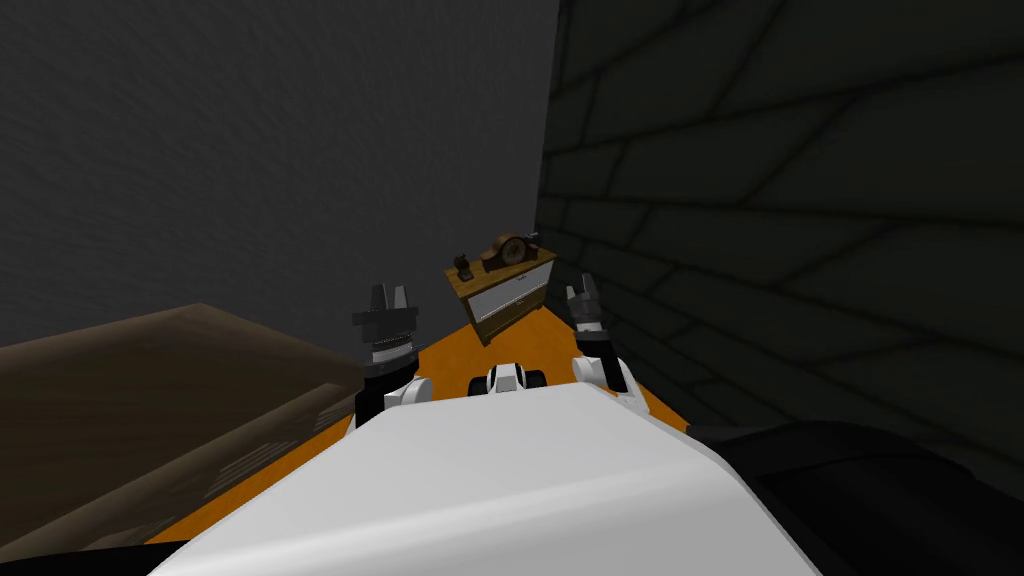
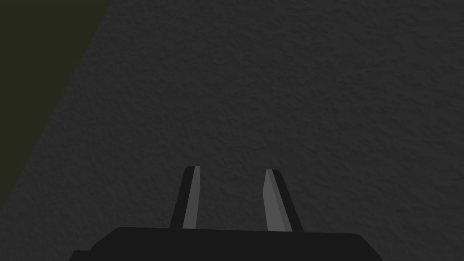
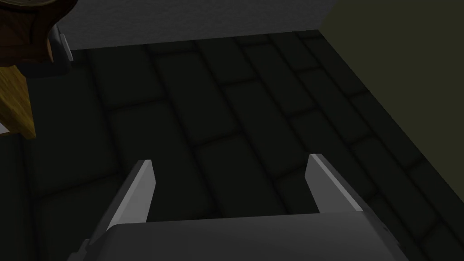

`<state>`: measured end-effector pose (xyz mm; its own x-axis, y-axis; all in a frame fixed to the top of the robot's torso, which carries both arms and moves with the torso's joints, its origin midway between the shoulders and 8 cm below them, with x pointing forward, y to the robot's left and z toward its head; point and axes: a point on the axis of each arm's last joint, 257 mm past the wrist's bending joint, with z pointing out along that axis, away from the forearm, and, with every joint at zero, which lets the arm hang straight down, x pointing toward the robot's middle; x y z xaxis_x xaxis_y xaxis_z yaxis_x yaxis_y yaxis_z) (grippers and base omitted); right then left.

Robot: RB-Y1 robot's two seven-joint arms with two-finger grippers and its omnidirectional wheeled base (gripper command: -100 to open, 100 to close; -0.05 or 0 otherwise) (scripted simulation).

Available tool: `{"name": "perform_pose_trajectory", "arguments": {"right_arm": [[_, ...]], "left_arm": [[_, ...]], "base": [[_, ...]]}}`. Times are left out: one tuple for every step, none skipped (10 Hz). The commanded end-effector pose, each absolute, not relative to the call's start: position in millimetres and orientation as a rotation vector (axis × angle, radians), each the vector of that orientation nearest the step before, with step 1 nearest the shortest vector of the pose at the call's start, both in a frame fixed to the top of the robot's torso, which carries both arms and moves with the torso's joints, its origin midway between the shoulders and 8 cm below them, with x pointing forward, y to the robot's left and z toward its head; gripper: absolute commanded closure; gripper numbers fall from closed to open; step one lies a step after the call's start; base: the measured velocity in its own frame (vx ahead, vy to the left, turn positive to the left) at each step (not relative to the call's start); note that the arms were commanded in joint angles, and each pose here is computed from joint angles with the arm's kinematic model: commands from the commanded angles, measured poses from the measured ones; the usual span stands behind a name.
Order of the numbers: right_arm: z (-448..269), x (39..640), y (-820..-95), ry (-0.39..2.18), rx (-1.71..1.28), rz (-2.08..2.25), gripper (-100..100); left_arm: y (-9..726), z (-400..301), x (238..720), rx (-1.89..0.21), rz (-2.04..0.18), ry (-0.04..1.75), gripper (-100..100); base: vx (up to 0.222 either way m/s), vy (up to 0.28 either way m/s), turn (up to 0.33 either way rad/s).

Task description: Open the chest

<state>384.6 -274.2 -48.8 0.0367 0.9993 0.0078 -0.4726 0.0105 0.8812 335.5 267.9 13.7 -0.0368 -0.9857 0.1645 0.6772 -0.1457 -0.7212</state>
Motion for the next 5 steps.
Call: {"name": "perform_pose_trajectory", "arguments": {"right_arm": [[-67.5,395.2,-286.2,0.822,0.943,1.39,-100],[-67.5,395.1,-287.4,0.812,0.954,1.401,-100],[-82.2,402.8,-295.4,0.826,1.007,1.398,-100],[-82.3,402.6,-297.2,0.81,1.024,1.415,-100],[-98.6,410.5,-305.3,0.827,1.08,1.407,-100]], "left_arm": [[267.9,13.7,335.5,-0.762,-1.572,0.539,0],[267.9,13.7,335.5,-0.762,-1.572,0.539,0],[267.9,13.7,335.5,-0.762,-1.572,0.539,0],[267.9,13.7,335.5,-0.762,-1.572,0.539,0],[268.0,13.7,335.5,-0.762,-1.572,0.539,0]], "base": [[0.053,-0.02,0.064],[0.05,-0.014,0.032],[0.077,-0.019,0.068],[0.071,-0.023,0.043],[0.077,-0.026,0.07]]}}
